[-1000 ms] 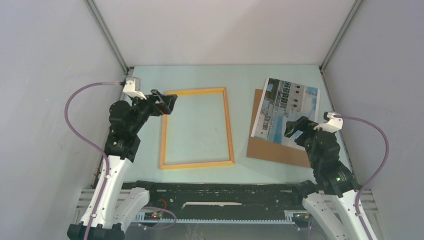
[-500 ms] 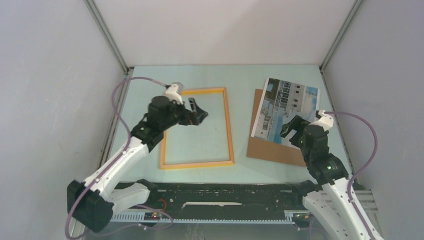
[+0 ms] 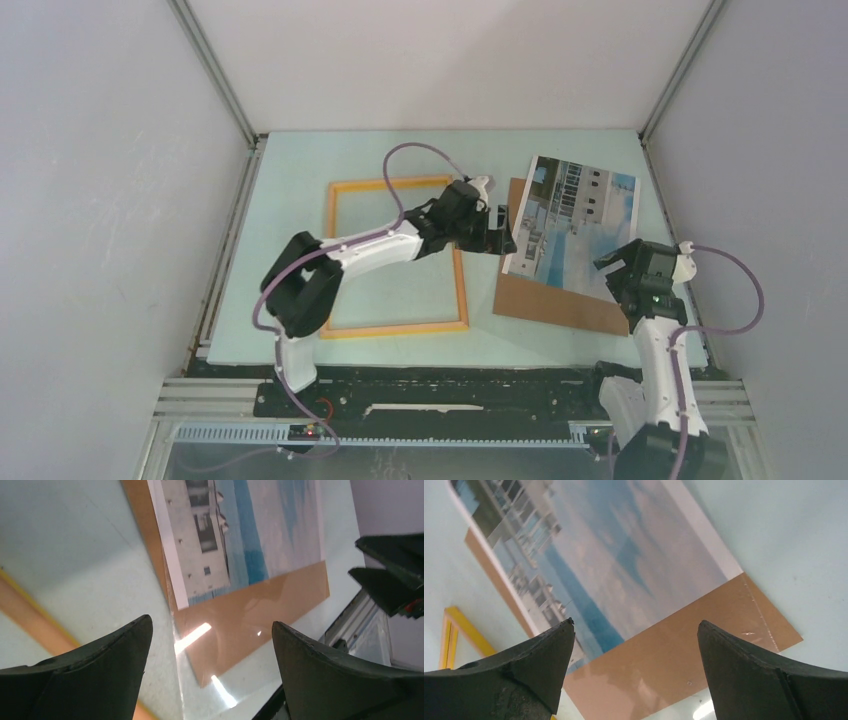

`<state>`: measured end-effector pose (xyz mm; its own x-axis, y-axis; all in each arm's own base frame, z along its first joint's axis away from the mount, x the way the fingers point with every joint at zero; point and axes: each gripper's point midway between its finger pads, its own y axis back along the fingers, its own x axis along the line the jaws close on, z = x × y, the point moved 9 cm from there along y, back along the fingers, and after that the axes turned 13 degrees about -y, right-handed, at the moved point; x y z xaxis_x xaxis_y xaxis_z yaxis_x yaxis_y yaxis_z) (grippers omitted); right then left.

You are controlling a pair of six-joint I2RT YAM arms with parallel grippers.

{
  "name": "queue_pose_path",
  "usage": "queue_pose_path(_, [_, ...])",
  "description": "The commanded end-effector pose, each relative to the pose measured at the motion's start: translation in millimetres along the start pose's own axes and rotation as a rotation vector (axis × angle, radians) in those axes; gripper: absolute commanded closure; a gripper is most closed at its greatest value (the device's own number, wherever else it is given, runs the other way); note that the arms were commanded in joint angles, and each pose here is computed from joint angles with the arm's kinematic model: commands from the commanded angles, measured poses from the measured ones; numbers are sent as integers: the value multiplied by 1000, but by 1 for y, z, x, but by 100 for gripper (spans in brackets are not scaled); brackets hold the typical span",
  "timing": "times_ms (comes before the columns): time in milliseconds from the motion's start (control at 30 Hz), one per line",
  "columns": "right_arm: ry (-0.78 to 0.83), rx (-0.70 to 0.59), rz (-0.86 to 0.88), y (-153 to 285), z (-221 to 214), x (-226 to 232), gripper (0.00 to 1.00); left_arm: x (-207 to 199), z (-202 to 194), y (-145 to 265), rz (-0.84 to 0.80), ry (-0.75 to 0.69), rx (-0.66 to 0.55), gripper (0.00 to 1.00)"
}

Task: Put the photo into the frame

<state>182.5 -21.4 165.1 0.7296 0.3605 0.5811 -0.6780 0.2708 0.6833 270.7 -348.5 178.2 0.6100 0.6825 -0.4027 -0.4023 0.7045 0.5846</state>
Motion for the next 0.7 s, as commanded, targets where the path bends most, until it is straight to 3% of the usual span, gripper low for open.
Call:
queue_pose_path(0, [-140,4,-41,-19,11,-3,0,-10,21,-18,53,49,25,4])
queue_pose_path(333, [-194,63,-162,-51,10,-24,0,-21,-23,-46,148,189,150,4])
queue_pose_path(667, [-204,64,-170,-57,2,-35,0,-15,-50,-61,145,222,218,4])
